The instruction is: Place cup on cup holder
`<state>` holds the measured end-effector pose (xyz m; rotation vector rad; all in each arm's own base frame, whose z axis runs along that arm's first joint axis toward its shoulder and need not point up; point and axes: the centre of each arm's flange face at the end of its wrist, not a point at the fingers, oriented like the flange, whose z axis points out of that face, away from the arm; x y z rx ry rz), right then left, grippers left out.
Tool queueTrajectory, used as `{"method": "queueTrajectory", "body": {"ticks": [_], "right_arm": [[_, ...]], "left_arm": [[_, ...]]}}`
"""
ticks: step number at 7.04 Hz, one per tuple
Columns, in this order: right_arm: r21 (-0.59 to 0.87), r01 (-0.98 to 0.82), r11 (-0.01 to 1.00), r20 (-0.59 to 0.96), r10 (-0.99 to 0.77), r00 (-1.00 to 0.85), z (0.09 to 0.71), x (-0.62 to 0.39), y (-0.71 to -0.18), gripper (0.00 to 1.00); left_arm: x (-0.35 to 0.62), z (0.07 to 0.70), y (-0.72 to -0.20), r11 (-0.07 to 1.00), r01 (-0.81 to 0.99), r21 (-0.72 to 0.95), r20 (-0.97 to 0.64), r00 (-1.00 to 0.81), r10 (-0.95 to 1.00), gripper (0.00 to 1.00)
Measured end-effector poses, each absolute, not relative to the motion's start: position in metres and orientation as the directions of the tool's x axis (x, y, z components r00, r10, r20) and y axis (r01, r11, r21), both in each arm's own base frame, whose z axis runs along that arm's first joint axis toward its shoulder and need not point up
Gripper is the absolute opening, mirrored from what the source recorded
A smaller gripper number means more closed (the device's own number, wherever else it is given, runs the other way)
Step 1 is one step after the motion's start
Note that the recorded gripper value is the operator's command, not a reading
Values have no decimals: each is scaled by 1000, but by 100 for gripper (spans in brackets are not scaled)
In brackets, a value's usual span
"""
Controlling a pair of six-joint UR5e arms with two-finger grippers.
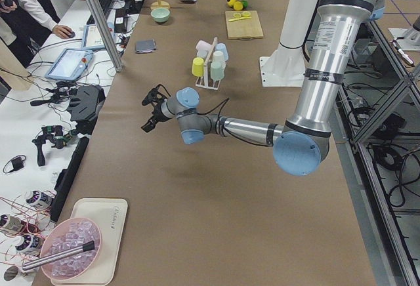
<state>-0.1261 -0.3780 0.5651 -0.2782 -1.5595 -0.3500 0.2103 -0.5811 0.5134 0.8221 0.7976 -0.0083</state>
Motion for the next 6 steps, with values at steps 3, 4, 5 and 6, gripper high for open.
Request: {"method": "queueTrajectory", "body": {"ticks": [3, 4, 5, 6], "right_arm": [[-126, 410, 903, 980, 51, 190, 572, -106, -373, 99], [-201, 405, 892, 955, 86, 285, 574, -100, -373, 99], [-281, 388, 878, 913, 120, 390, 577, -95, -376, 100], [-334, 363, 870, 865, 131, 484, 580, -91, -380, 100]], "left_arm": [[153, 536, -595, 813, 245, 528, -662, 719, 213, 98], [134, 542, -599, 836, 214, 505, -649, 733, 204, 98], [115, 546, -602, 860, 178, 478, -642, 739, 204, 98], [98, 552, -603, 886, 142, 442, -640, 741, 201, 98]]}}
